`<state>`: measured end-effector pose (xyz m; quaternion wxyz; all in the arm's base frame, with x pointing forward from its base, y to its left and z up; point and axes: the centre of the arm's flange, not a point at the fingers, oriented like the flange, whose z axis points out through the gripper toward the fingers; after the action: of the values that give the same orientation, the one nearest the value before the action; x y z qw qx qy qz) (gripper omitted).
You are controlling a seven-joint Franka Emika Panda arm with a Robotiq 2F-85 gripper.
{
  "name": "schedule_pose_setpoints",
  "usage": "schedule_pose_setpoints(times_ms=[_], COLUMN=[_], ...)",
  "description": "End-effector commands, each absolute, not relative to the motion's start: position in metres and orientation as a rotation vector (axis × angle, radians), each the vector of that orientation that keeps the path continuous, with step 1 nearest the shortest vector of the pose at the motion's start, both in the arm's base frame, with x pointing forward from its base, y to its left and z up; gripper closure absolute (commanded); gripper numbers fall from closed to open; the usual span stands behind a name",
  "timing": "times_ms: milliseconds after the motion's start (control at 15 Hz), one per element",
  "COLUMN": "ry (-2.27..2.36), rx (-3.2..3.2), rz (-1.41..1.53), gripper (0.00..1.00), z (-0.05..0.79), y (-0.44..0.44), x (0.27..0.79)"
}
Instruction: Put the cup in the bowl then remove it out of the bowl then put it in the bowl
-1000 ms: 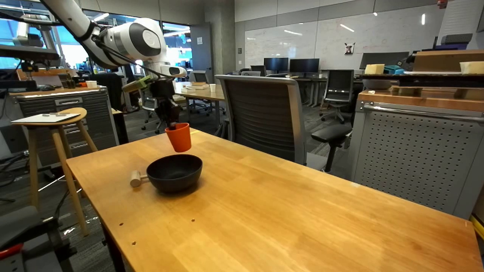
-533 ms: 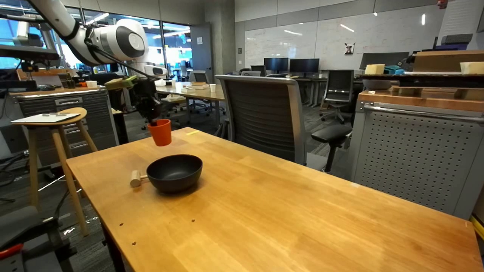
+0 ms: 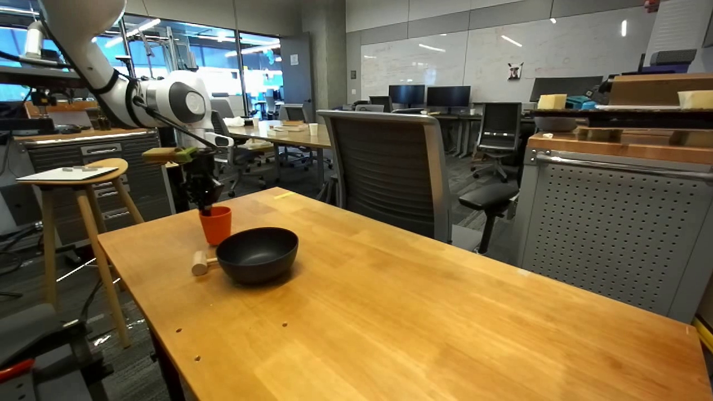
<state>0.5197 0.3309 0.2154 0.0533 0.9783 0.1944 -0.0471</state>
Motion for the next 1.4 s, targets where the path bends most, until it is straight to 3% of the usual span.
schedule_pose_setpoints(times_ms=[0, 67, 200, 800, 1333], ry=[0.645, 0.648, 0.674, 0.702, 0.679], rx=[2.974, 2.972, 2.961, 2.960, 3.002], rz=[-0.160, -0.153, -0.146, -0.111, -0.198], gripper=[0.99, 0.98, 0.69, 0.02, 0.01], z=[0.208, 0.211, 0.215, 0.231, 0.220], y=[0.340, 0.341, 0.341, 0.334, 0.340], x=[0.532, 0.534, 0.537, 0.549, 0.538])
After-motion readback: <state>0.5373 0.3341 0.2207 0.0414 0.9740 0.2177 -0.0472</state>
